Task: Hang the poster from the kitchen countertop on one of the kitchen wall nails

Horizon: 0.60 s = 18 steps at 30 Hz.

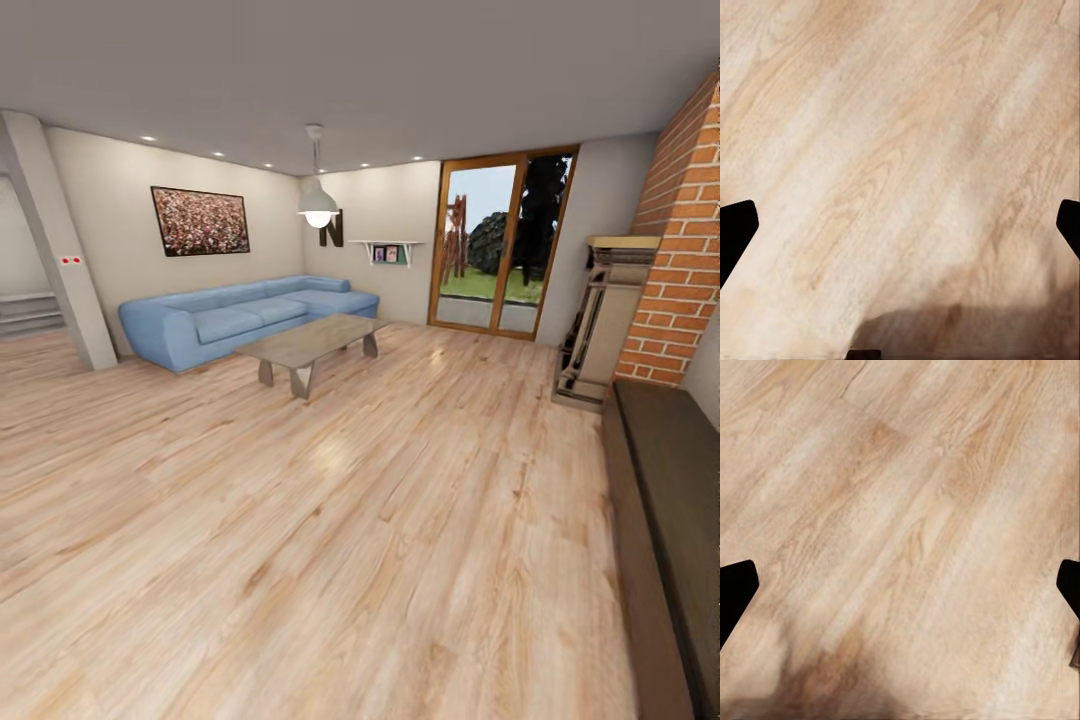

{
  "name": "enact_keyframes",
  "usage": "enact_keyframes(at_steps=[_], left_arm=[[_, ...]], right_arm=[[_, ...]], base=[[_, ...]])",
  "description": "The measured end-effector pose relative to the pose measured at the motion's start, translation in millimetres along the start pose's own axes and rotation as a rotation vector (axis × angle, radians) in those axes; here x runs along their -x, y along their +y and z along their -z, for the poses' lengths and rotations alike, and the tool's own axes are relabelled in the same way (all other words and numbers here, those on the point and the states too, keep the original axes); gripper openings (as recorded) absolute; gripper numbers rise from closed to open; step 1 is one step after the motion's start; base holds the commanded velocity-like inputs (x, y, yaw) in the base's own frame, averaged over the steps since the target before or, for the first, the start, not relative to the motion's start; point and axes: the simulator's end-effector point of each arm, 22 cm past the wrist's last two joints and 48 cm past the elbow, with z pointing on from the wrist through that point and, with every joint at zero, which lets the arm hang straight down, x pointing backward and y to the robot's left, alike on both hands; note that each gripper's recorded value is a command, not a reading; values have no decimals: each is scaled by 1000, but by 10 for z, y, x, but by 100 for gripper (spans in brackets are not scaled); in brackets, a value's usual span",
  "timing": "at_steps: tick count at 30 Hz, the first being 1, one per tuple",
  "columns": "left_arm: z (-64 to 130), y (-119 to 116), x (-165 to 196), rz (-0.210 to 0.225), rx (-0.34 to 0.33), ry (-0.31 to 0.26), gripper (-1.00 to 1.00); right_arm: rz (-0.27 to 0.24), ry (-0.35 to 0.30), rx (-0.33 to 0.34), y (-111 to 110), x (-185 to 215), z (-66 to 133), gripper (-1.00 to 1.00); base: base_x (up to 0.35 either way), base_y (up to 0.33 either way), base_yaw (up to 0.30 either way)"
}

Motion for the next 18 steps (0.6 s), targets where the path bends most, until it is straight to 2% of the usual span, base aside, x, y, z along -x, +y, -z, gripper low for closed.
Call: enact_keyframes(at_steps=[4, 9, 18], left_arm=[[0, 0, 0, 0, 0, 0, 100], [0, 0, 1, 0, 0, 0, 100], [5, -25, -65, -2, -4, 13, 100]], right_arm=[[-4, 4, 0, -3, -16, 2, 100], [-8, 7, -2, -10, -24, 3, 100], [-9, 3, -4, -26, -6, 5, 100]], base=[[-272, 166, -62], [-262, 152, -224], [-63, 31, -287]])
